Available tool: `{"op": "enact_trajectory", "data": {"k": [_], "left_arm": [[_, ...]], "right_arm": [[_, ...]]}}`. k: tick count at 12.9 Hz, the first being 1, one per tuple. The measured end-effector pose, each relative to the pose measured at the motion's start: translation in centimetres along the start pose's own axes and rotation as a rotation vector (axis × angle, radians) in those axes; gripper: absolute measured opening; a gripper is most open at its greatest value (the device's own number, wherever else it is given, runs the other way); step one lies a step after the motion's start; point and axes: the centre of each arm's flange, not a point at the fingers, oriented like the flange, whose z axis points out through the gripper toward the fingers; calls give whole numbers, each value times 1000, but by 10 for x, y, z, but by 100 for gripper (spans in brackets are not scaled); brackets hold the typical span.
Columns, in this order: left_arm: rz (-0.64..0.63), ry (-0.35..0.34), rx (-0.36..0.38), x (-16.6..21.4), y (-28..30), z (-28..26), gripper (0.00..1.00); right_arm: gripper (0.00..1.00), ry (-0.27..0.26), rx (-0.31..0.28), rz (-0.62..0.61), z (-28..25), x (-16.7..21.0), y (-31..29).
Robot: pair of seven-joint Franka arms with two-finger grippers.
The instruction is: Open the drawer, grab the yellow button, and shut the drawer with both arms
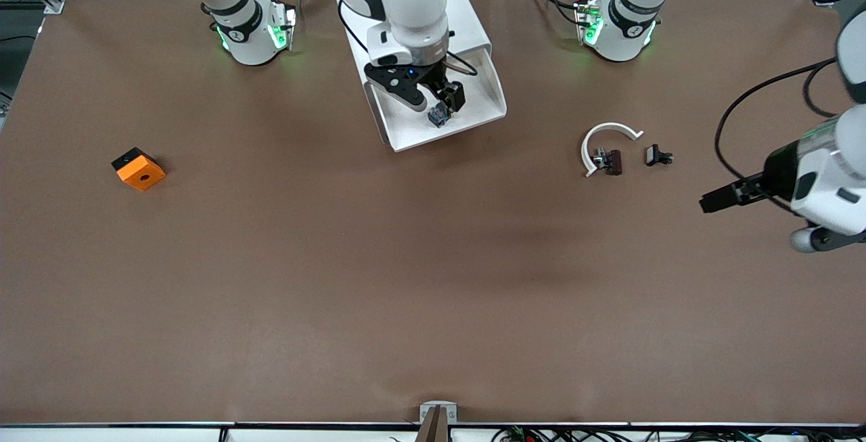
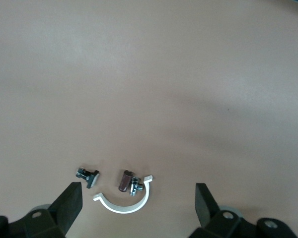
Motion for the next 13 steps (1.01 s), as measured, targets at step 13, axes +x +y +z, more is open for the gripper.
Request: {"op": "enact_trajectory", "data": {"k": [13], "left_arm": [[115,30,-43,-80,-34,-29,100]], "right_arm": [[65,30,-20,12,34,1,-13]]}}
